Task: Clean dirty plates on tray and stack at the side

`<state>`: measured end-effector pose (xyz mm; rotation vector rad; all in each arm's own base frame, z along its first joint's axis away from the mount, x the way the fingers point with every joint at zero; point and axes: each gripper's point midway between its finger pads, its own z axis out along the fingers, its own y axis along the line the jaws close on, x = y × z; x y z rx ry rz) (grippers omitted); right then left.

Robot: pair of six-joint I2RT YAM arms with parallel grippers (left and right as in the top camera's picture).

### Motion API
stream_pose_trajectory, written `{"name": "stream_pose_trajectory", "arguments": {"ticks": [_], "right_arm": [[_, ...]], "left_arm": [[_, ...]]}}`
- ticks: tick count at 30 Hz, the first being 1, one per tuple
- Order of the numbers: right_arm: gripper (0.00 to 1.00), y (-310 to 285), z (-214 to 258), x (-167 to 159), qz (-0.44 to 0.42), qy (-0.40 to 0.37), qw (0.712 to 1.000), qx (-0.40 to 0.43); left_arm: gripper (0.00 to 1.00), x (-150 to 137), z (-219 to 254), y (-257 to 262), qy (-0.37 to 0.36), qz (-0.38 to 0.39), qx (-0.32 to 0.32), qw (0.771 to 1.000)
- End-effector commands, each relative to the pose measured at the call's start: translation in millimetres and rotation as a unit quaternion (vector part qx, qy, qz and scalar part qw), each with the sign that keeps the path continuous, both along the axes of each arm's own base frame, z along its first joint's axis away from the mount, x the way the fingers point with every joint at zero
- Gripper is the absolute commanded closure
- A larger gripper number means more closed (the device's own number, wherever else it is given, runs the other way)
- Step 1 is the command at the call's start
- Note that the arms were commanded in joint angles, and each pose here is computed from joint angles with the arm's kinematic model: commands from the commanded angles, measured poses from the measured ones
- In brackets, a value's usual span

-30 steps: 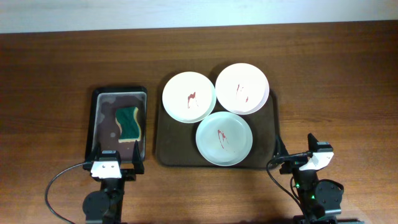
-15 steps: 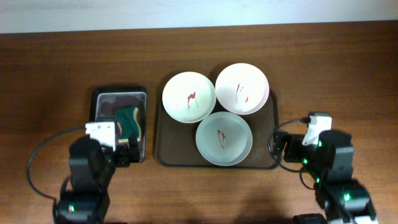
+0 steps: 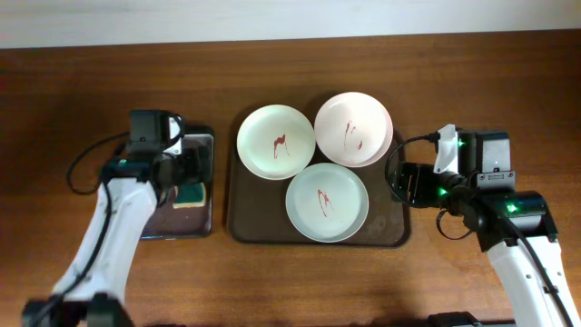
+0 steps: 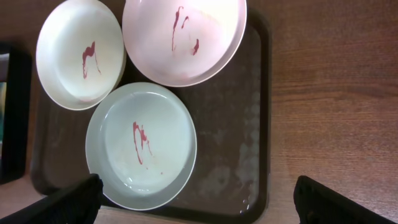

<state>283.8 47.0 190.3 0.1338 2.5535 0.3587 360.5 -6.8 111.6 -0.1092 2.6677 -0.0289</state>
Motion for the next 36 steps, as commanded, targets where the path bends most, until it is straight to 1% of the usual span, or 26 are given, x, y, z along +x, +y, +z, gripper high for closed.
{"name": "stream_pose_trajectory", "arguments": {"ticks": [1, 3, 5, 7, 8, 9, 10, 11, 13, 15, 16, 18, 20, 21, 22, 23, 25, 26, 27, 28, 29, 32, 33, 36], "right_arm": [[0.01, -0.1, 9.3, 3.4, -0.004, -0.012, 1.000, 0.005], [0.01, -0.1, 8.9, 2.9, -0.004, -0.010, 1.000, 0.005], [0.01, -0.1, 9.0, 3.0, -0.004, -0.010, 1.000, 0.005], [0.01, -0.1, 9.0, 3.0, -0.004, -0.010, 1.000, 0.005], [0.01, -0.1, 9.0, 3.0, -0.004, -0.010, 1.000, 0.005], [0.01, -0.1, 9.0, 3.0, -0.004, -0.010, 1.000, 0.005], [0.01, -0.1, 8.7, 2.9, -0.004, -0.010, 1.000, 0.005], [0.01, -0.1, 7.9, 2.9, -0.004, -0.009, 1.000, 0.005], [0.01, -0.2, -6.4, -2.0, -0.004, 0.028, 1.000, 0.003], [0.00, 2.5, -26.3, -4.7, 0.009, 0.072, 0.997, 0.004], [0.04, 9.9, -36.3, -3.8, 0.035, 0.090, 0.995, 0.014], [0.05, 16.1, -61.5, -1.3, 0.045, 0.139, 0.989, 0.028], [0.07, 16.6, -94.1, 4.5, 0.043, 0.189, 0.981, 0.029], [0.10, 20.9, -118.0, 9.4, 0.047, 0.220, 0.974, 0.041], [0.12, 25.7, -128.8, 12.8, 0.051, 0.230, 0.970, 0.054], [0.18, 28.7, -142.3, 16.4, 0.055, 0.240, 0.968, 0.055], [0.37, 40.6, -166.4, 21.1, 0.070, 0.254, 0.963, 0.050], [0.38, 45.1, -173.2, 21.5, 0.077, 0.258, 0.962, 0.049], [0.43, 52.2, -180.8, 21.2, 0.084, 0.263, 0.960, 0.046], [0.51, 61.5, -188.2, 20.1, 0.098, 0.267, 0.958, 0.043], [0.62, 69.1, -189.3, 19.4, 0.107, 0.265, 0.958, 0.040], [0.93, 77.8, -189.5, 19.1, 0.096, 0.266, 0.958, 0.041], [0.96, 79.1, -189.5, 18.4, 0.098, 0.267, 0.958, 0.040], [0.96, 79.0, -189.5, 18.5, 0.096, 0.268, 0.958, 0.041]], "left_arm": [[0.05, 9.2, -42.7, 2.5, 0.045, 0.035, -0.007, 0.998], [0.09, 8.3, -68.9, 2.8, 0.076, 0.035, -0.004, 0.996], [0.16, 7.2, -87.9, 7.3, 0.097, 0.040, 0.009, 0.994], [0.38, 4.8, -98.0, 7.2, 0.111, 0.040, 0.010, 0.993], [0.42, 2.7, -102.7, 7.4, 0.119, 0.040, 0.010, 0.992], [0.62, 1.0, -107.4, 7.3, 0.126, 0.040, 0.010, 0.991], [0.79, 1.2, -107.5, 7.3, 0.126, 0.040, 0.010, 0.991], [1.00, 0.5, -107.6, 7.3, 0.127, 0.040, 0.011, 0.991], [1.00, -4.8, -107.6, 7.4, 0.138, 0.039, 0.011, 0.990], [1.00, -13.1, -93.4, 7.6, 0.154, 0.039, 0.012, 0.987], [1.00, -15.7, -84.6, 7.6, 0.154, 0.039, 0.012, 0.987], [1.00, -19.5, -75.4, 6.3, 0.152, 0.038, 0.008, 0.988], [1.00, -28.9, -81.6, 2.3, 0.168, 0.034, -0.001, 0.985], [1.00, -34.4, -90.8, 0.2, 0.171, 0.032, -0.007, 0.985], [0.99, -36.4, -95.5, -0.3, 0.171, 0.032, -0.009, 0.985], [1.00, -38.8, -99.1, -0.3, 0.172, 0.032, -0.009, 0.985], [1.00, -35.5, -89.6, -2.2, 0.164, 0.030, -0.015, 0.986], [1.00, -29.6, -76.8, -2.2, 0.147, 0.030, -0.015, 0.989], [1.00, -25.7, -63.6, -2.4, 0.130, 0.029, -0.016, 0.991], [1.00, -21.6, -45.4, -2.5, 0.102, 0.029, -0.018, 0.994], [1.00, -21.8, -31.2, -3.2, 0.083, 0.028, -0.021, 0.996], [1.00, -28.6, -28.1, -3.0, 0.090, 0.028, -0.020, 0.995], [1.00, -28.9, -28.2, -3.0, 0.091, 0.028, -0.020, 0.995], [1.00, -28.9, -28.2, -4.5, 0.091, 0.026, -0.024, 0.995]]}}
